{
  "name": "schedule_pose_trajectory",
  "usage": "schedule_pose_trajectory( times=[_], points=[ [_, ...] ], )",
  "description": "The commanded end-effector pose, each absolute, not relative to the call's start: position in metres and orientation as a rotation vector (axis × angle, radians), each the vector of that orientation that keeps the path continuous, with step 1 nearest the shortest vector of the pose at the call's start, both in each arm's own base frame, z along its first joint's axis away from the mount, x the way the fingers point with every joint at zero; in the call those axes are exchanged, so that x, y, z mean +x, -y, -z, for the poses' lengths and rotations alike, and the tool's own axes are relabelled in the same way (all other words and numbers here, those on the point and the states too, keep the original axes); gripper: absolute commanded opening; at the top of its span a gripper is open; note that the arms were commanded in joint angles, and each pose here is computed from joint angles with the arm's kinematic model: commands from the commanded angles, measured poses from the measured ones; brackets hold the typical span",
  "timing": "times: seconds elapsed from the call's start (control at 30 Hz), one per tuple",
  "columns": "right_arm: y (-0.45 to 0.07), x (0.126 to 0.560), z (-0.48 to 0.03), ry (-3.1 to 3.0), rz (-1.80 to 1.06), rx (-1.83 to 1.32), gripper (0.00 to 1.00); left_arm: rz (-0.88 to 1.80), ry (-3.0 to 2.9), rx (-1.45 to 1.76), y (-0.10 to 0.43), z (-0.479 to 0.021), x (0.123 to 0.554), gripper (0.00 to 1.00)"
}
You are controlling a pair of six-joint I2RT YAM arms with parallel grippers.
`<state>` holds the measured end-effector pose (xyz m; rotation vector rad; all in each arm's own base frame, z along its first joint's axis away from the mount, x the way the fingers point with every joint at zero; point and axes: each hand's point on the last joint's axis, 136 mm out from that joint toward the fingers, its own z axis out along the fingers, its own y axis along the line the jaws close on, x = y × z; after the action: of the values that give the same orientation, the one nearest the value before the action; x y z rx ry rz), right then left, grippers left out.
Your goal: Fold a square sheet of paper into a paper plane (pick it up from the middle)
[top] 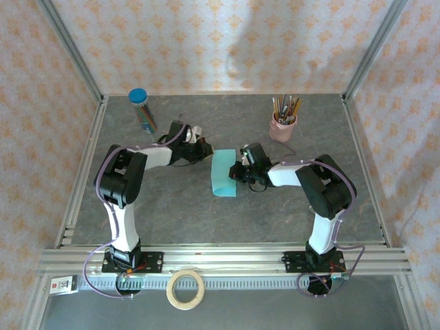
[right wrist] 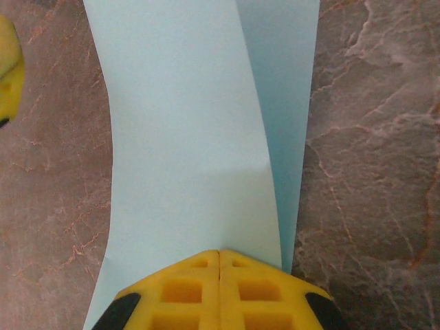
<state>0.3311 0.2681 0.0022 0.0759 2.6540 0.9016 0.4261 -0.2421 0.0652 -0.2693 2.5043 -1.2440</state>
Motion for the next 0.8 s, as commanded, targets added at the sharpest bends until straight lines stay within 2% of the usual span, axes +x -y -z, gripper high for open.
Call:
schedule_pose_trajectory(
  times=[0.0, 0.3, 0.4, 0.77],
  points=[
    [-0.154, 0.215, 0.111, -3.193, -0.155, 0.221, 0.02, 1.274, -2.505, -0.246, 0.266, -0.065, 0.424, 0.00],
    [-0.150, 0.212, 0.114, -3.194, -0.133, 0.229, 0.02, 1.111, -2.603, -0.268, 0.259, -0.028, 0.436, 0.00],
    [-0.148, 0.211, 0.115, -3.195, -0.121, 0.235, 0.02, 1.003, -2.628, -0.296, 0.245, -0.017, 0.442, 0.00],
    [-0.146, 0.210, 0.116, -3.194, -0.104, 0.238, 0.02, 0.869, -2.627, -0.401, 0.188, -0.001, 0.463, 0.00]
  ],
)
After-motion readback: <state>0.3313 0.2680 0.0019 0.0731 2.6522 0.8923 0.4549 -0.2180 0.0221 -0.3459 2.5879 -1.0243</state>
